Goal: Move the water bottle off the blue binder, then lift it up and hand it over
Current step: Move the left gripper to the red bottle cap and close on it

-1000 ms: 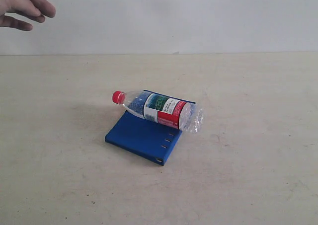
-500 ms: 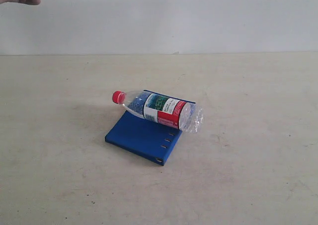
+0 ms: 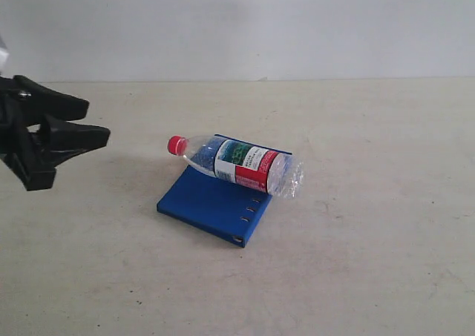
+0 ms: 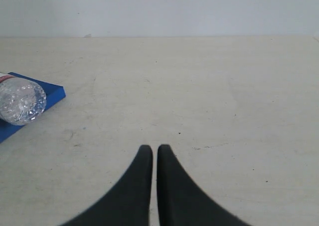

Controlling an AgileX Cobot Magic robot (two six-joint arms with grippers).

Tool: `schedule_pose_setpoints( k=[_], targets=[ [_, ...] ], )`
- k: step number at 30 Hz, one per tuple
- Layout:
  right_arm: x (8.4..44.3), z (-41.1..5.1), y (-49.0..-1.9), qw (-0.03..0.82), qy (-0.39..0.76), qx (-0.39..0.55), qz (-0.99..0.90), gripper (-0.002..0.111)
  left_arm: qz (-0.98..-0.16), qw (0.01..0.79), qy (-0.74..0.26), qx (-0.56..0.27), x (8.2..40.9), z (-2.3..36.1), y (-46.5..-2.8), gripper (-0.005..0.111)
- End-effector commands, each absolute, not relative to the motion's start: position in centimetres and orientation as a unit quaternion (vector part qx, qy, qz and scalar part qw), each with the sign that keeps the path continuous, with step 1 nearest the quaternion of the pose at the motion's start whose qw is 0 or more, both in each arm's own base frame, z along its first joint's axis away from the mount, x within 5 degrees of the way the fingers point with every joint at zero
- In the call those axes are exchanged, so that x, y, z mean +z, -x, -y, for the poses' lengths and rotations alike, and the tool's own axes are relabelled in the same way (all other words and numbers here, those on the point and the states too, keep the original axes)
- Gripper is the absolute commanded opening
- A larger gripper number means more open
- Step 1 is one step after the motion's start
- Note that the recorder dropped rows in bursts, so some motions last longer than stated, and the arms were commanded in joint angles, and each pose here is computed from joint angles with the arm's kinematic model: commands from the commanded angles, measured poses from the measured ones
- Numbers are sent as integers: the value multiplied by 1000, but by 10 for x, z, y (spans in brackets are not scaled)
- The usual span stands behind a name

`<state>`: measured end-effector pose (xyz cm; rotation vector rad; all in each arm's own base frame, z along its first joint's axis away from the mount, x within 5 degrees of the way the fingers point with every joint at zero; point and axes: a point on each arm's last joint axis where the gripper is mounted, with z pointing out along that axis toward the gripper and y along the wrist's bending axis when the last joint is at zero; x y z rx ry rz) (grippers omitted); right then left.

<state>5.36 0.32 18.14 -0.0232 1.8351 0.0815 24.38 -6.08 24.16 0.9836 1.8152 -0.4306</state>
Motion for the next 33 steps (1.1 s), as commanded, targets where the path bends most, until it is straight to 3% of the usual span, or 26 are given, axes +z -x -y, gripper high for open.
schedule_pose_setpoints(
  k=[1, 5, 8, 16, 21, 33],
  targets=[
    [183, -3, -54, 614, 12, 35, -789, 1, -754, 441, -467, -139, 218, 90, -274, 53],
    [183, -3, -54, 614, 12, 35, -789, 1, -704, 360, -611, -32, 180, 114, -316, 53],
    [183, -3, -54, 614, 12, 35, -789, 1, -691, 349, -633, 29, 164, 119, -350, 53],
    [183, -3, -54, 614, 12, 35, -789, 1, -678, 350, -646, 10, 145, 134, -391, 53],
    [183, -3, -54, 614, 12, 35, -789, 1, -660, 331, -674, -6, 132, 139, -398, 53],
    [183, -3, -54, 614, 12, 35, -789, 1, -647, 333, -686, 2, 136, 141, -401, 53]
  ],
)
